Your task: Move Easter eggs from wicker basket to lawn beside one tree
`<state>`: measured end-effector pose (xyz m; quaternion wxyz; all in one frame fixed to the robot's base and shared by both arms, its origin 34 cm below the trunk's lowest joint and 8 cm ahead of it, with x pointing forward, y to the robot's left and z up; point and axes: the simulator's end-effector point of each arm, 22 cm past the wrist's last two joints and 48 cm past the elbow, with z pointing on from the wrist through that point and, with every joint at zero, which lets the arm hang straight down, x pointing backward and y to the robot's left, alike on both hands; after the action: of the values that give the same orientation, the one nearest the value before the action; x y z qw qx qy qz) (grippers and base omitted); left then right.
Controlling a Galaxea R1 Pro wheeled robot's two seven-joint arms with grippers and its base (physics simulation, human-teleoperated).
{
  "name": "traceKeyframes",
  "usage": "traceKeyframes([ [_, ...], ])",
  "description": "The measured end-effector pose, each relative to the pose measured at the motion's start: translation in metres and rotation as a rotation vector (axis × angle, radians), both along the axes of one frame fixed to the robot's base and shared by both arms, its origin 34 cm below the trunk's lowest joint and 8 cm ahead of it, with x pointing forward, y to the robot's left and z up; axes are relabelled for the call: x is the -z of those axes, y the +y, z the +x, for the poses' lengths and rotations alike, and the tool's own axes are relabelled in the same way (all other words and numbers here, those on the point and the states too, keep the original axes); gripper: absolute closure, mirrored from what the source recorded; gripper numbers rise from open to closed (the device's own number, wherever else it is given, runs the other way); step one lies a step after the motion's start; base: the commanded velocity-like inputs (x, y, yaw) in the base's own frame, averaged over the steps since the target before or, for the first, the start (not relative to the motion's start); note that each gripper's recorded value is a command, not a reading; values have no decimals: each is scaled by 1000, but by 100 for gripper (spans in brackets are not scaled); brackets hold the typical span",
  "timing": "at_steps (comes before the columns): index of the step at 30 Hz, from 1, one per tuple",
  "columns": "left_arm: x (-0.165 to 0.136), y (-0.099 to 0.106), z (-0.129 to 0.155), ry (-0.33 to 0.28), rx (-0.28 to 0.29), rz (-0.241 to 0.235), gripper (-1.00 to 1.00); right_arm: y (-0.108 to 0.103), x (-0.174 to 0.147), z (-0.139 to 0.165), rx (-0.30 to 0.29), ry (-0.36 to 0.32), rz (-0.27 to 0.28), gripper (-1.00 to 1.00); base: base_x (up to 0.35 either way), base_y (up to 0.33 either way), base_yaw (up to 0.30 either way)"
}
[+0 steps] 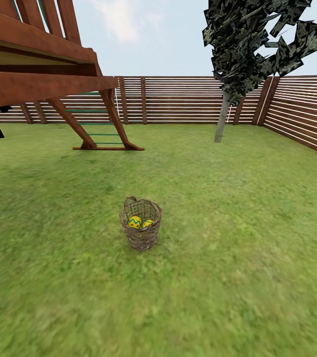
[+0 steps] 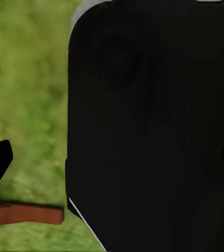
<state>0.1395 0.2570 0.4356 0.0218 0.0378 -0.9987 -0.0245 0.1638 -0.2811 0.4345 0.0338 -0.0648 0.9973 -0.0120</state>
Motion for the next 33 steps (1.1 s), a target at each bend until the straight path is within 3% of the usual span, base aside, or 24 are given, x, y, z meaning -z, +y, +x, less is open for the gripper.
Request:
traceKeyframes([
  [4, 0, 3, 44, -89, -1, 7, -100, -4, 0, 19, -8, -34, -2, -100, 0, 0, 0],
  [8, -6, 7, 109, -209, -3, 17, -100, -1, -8, 110, -19, -211, -2, -100, 0, 0, 0],
  [11, -10, 8, 154, -264, -5, 19, -100, -1, -17, 151, -20, -288, -7, -100, 0, 0, 0],
  [14, -15, 7, 198, -280, -5, 14, -100, -4, -27, 194, -15, -339, -26, -100, 0, 0, 0],
  [18, -28, -1, 268, -317, -4, -2, -100, -17, -43, 261, 19, -357, -115, -100, 0, 0, 0],
  [21, -50, -15, 340, -391, -6, -23, -100, -30, -61, 317, 47, -373, -183, -100, 0, 0, 0],
  [25, -91, -42, 434, -486, -9, -64, -100, -36, -89, 383, 69, -437, -209, -100, 0, 0, 0],
  [26, -107, -45, 464, -522, -10, -71, -100, -37, -100, 405, 76, -467, -217, -100, 0, 0, 0],
  [27, -141, -48, 515, -601, -20, -83, -100, -45, -123, 444, 97, -519, -254, -100, 0, 0, 0],
  [28, -158, -49, 538, -642, -27, -88, -100, -49, -134, 459, 105, -536, -267, -100, 0, 0, 0],
  [31, -196, -48, 582, -721, -42, -101, -100, -56, -147, 476, 113, -533, -292, -100, 0, 0, 0],
  [33, -210, -49, 597, -734, -45, -109, -100, -57, -154, 486, 118, -538, -297, -100, 0, 0, 0],
])
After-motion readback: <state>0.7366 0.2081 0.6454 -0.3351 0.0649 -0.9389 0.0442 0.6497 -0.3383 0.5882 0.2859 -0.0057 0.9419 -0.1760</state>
